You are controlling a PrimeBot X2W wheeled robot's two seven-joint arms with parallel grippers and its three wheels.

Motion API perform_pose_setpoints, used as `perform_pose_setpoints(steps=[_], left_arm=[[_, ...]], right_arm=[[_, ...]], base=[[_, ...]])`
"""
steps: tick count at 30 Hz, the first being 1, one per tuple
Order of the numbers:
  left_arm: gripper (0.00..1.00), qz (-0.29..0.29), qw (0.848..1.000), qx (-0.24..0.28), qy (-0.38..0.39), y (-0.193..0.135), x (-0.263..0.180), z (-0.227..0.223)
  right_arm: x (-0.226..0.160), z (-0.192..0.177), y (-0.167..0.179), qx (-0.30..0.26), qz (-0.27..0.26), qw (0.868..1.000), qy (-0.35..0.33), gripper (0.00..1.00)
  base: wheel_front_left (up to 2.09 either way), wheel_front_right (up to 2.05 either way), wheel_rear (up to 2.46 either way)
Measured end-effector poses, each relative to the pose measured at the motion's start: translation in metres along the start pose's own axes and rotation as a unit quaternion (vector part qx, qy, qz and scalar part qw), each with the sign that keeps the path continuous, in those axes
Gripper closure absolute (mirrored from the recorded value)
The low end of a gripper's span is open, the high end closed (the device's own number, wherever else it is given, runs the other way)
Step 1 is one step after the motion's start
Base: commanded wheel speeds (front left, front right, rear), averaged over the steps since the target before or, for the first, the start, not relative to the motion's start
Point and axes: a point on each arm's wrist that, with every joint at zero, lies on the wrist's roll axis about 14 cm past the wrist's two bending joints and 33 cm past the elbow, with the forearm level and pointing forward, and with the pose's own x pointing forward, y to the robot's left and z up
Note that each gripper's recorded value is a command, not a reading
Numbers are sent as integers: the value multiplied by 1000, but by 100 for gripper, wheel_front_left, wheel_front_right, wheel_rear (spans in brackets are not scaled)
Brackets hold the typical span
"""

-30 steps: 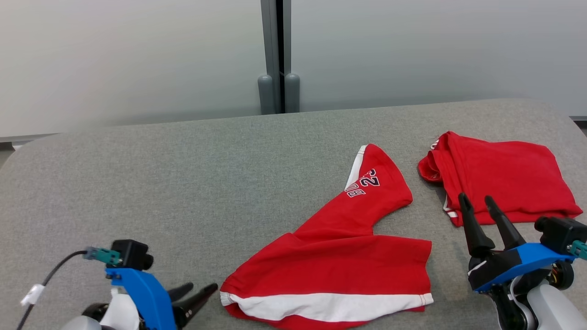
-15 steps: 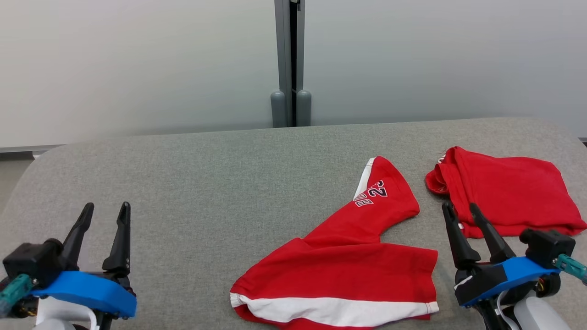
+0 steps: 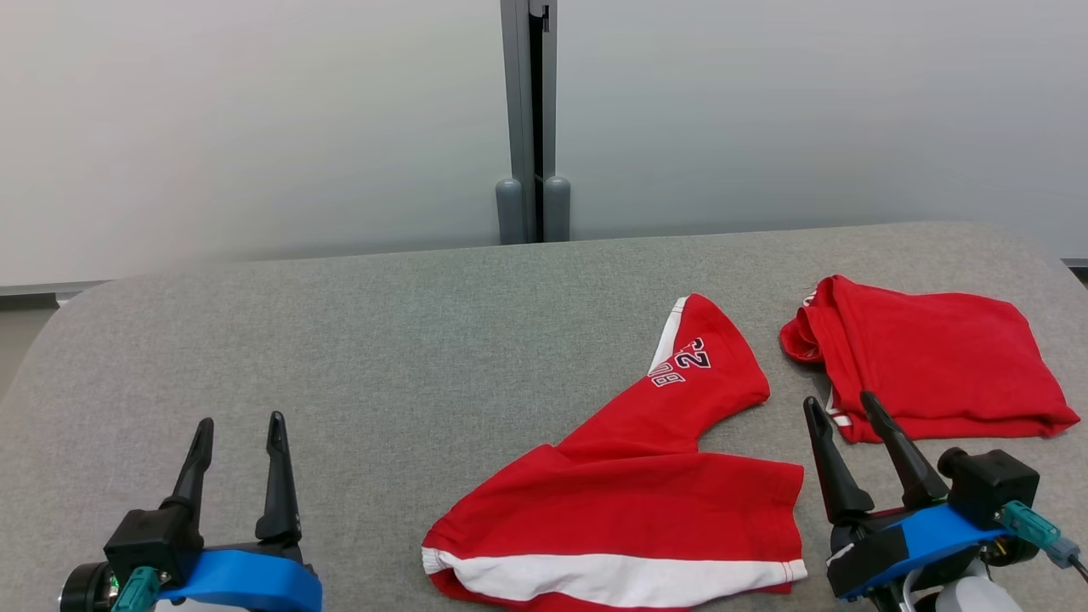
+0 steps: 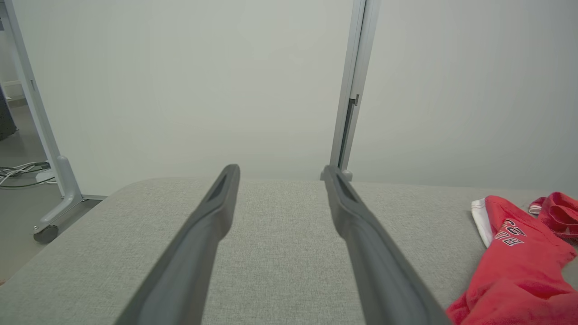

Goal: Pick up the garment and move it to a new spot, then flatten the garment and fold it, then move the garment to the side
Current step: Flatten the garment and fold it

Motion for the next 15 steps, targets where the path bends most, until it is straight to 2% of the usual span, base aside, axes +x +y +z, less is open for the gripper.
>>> perform_pose_setpoints(steps=[11, 15], left_arm=[[0, -1, 1000, -2, -11, 2, 5, 1], [0, -9, 1000, -6, -15, 1, 4, 3]], right_arm=[[0, -1, -6, -11, -9, 1000, 1, 0], [-13, -18, -21, -23, -23, 999, 38, 0]], base=[[0, 0, 0], [0, 0, 0]])
